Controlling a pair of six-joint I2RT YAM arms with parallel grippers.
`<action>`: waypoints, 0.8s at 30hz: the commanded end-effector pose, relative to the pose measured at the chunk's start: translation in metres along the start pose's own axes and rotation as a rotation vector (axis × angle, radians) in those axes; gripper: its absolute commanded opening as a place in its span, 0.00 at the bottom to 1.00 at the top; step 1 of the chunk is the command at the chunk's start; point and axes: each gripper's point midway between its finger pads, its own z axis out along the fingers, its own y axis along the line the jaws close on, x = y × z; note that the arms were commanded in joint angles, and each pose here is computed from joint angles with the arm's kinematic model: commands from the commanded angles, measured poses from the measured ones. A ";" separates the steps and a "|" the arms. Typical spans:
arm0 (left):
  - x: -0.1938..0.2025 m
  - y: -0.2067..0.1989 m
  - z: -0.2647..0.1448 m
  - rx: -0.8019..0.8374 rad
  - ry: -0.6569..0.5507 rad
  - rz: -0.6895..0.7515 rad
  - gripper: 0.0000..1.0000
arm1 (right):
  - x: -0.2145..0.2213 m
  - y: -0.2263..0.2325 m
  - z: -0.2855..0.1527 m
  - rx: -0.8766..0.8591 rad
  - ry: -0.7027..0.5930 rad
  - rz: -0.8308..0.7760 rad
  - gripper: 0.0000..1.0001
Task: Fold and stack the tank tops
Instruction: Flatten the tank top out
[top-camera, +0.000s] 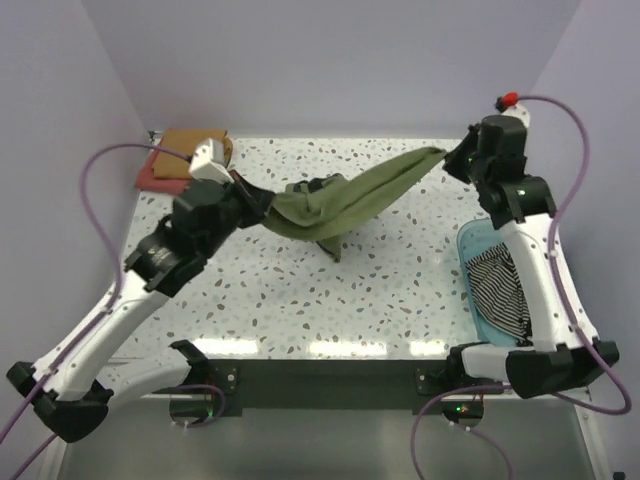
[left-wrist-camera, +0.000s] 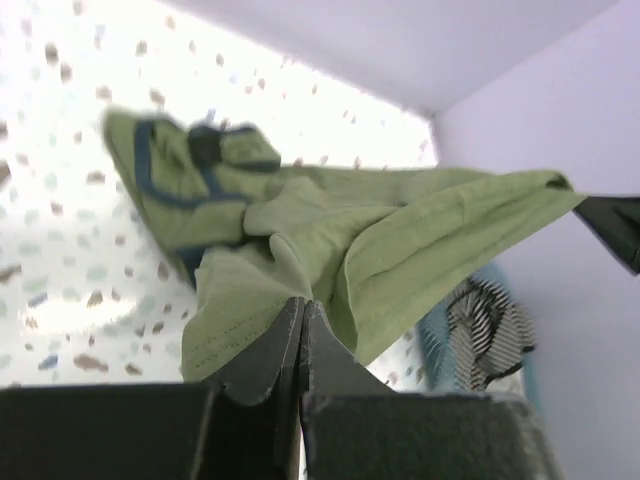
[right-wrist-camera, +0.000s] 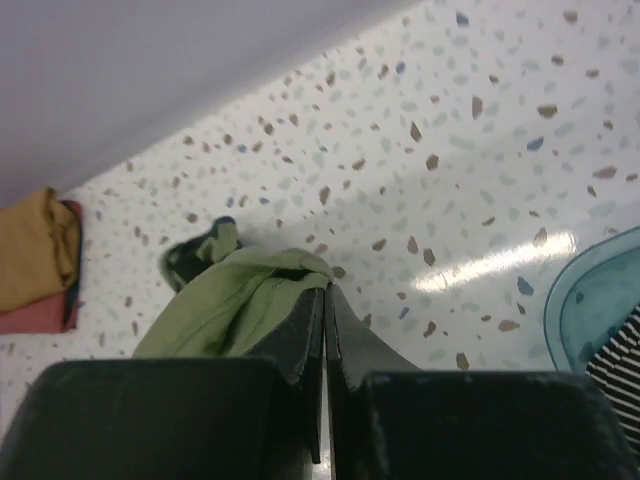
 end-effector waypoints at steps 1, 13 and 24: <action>-0.092 -0.029 -0.060 0.014 -0.224 0.094 0.00 | -0.082 0.025 -0.093 -0.140 -0.230 0.005 0.00; -0.225 -0.118 -0.138 0.160 -0.515 0.127 0.00 | -0.196 0.063 -0.262 -0.403 -0.628 0.000 0.00; -0.249 -0.106 -0.013 0.183 -0.519 0.178 0.00 | -0.168 0.113 -0.087 -0.418 -0.416 -0.017 0.00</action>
